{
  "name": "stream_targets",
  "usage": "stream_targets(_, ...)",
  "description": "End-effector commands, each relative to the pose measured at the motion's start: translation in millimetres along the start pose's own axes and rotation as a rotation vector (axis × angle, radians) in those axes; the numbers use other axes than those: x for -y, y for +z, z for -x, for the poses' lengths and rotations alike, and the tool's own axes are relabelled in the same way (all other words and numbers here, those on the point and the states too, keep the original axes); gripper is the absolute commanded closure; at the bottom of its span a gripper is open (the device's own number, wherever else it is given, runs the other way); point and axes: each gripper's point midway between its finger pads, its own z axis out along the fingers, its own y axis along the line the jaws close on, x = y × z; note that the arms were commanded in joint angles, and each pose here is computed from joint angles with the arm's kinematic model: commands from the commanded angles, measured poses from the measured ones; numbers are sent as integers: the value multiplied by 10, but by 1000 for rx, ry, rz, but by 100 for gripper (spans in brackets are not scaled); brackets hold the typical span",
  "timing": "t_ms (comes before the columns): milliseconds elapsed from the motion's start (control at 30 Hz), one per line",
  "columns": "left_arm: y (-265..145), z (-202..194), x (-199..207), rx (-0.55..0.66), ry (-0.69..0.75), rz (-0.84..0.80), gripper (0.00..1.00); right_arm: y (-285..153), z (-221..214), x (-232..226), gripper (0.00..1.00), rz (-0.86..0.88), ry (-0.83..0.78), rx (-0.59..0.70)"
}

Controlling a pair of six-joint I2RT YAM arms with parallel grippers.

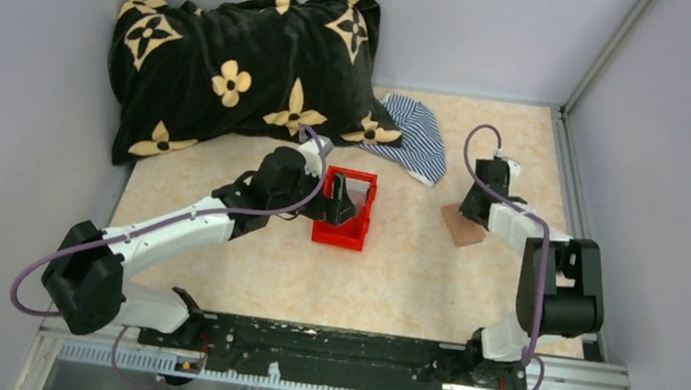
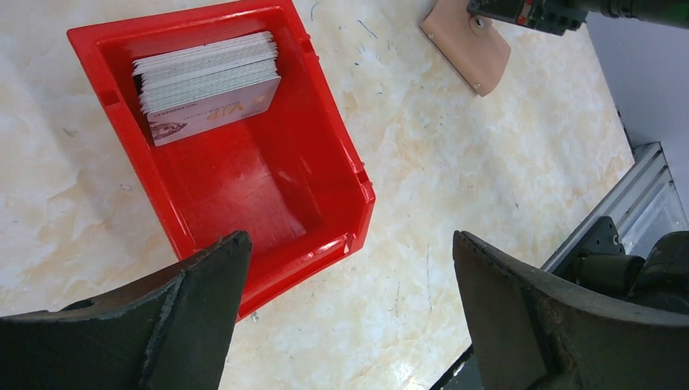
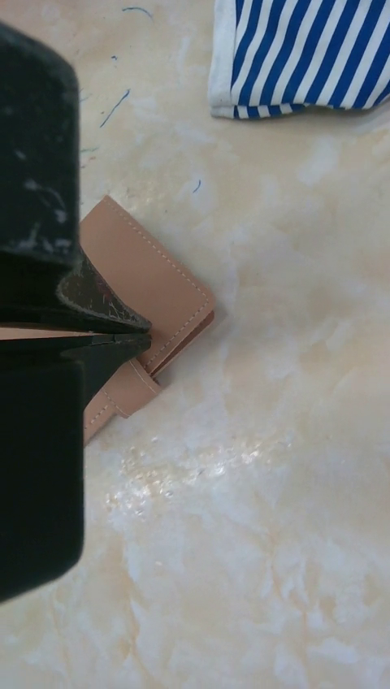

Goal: Take the credit cards out of the card holder

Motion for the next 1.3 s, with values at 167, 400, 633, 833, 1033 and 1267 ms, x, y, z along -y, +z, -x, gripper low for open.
stream_targets(167,-45,35,59,26,-8,-16,1,-159,134,75,84,24,79,51)
stream_targets(400,-74,23,41,29,-1,-9,1,-45,-350,80,80,56,26,-76)
stream_targets(633,-105,11,61,28,-12,-18,1,-312,-806,-147,79,183,31,-156)
stream_targets(833,-79,-58,77,11,-32,-31,1,-582,-1130,-506,79,261,-2,-215)
stream_targets(1033,-35,-191,172,-13,-43,-63,1,-850,-1490,-956,79,355,-63,-258)
stream_targets(1267,-83,-543,267,-46,-77,-61,1,-1043,-1716,-1218,79,428,-62,-279)
